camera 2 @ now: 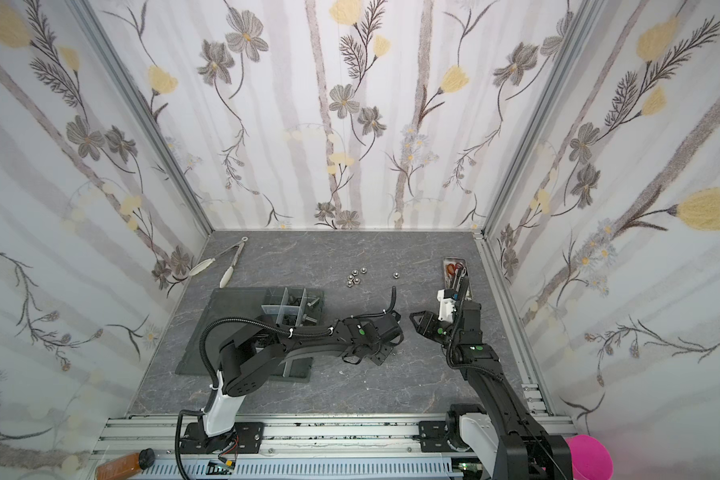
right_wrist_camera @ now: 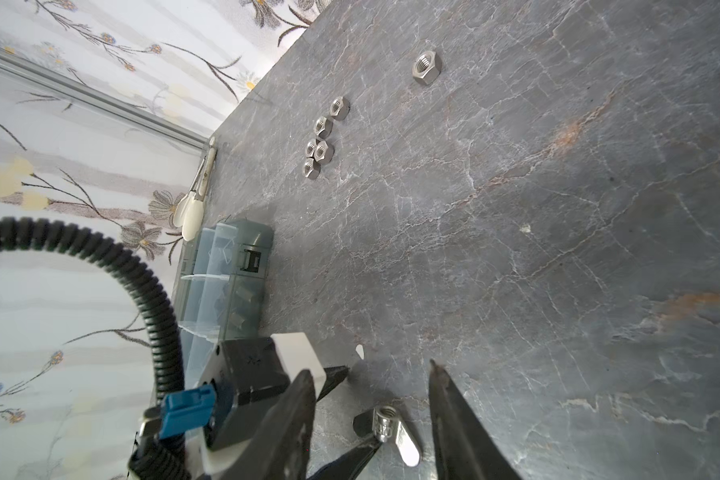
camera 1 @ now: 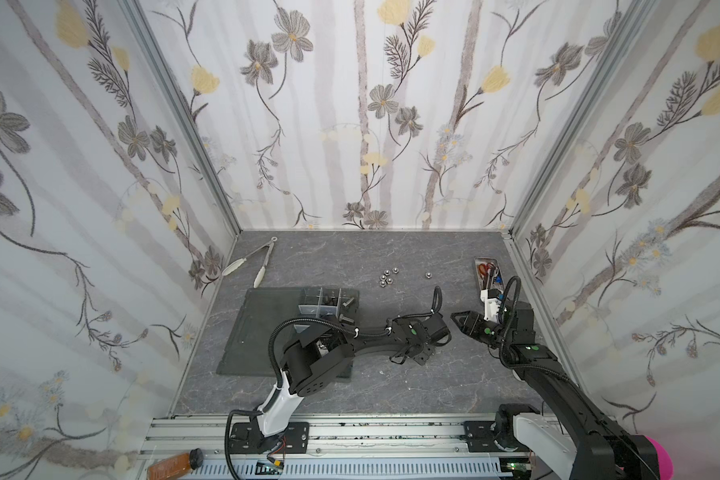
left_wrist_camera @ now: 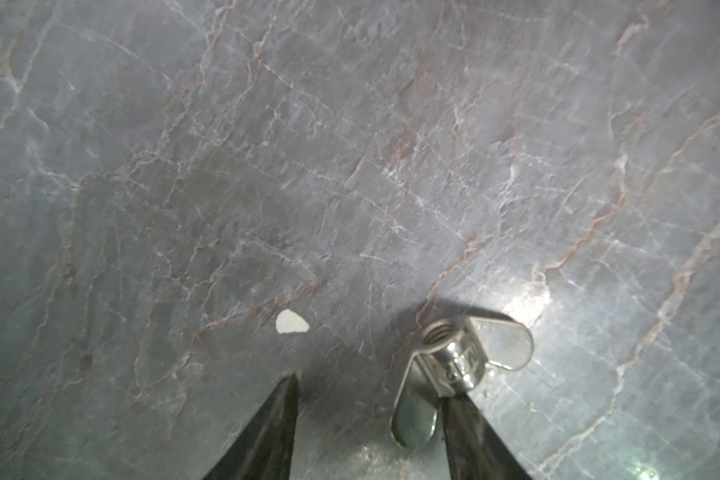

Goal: Sort the screws and nuts into containers
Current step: 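Lower the left gripper around the last wing nut and close on it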

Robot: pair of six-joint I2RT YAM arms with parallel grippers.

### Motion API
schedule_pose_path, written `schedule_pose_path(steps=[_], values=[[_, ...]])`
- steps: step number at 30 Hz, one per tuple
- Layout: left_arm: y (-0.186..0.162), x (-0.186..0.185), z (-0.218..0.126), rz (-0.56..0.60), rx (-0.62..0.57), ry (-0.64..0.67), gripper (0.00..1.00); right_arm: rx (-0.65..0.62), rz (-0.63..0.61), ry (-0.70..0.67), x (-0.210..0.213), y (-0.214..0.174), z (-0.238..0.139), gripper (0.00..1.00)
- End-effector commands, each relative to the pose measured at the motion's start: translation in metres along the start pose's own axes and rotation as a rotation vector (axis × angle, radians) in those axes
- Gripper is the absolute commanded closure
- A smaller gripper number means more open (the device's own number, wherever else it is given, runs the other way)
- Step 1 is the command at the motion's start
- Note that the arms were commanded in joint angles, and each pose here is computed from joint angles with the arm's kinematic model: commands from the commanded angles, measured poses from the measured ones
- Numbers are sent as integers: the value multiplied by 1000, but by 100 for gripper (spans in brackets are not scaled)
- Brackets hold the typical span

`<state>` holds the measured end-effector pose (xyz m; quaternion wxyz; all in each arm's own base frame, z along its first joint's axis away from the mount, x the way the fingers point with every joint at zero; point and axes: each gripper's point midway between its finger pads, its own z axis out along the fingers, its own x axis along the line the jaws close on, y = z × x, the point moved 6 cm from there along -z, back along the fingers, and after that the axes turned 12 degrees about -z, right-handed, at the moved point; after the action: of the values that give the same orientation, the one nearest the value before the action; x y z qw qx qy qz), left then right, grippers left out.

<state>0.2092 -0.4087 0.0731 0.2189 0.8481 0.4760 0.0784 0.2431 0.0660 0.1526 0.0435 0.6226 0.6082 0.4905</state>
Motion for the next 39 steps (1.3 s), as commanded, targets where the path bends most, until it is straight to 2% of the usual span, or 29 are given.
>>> schedule_pose_path(steps=[1,8,18,28,39], values=[[4,-3,3,1,-7,-12,46,-24,-15,30,4,5,0,54],[8,-9,6,-5,0,-30,51,-23,-14,31,4,4,0,54],[5,-11,10,-19,11,-46,53,-33,-16,14,2,5,-1,54],[10,-15,12,-25,3,-60,59,-49,-13,-43,-4,6,-5,53],[11,-17,15,-27,4,-66,72,-54,-12,-49,-5,6,-6,53]])
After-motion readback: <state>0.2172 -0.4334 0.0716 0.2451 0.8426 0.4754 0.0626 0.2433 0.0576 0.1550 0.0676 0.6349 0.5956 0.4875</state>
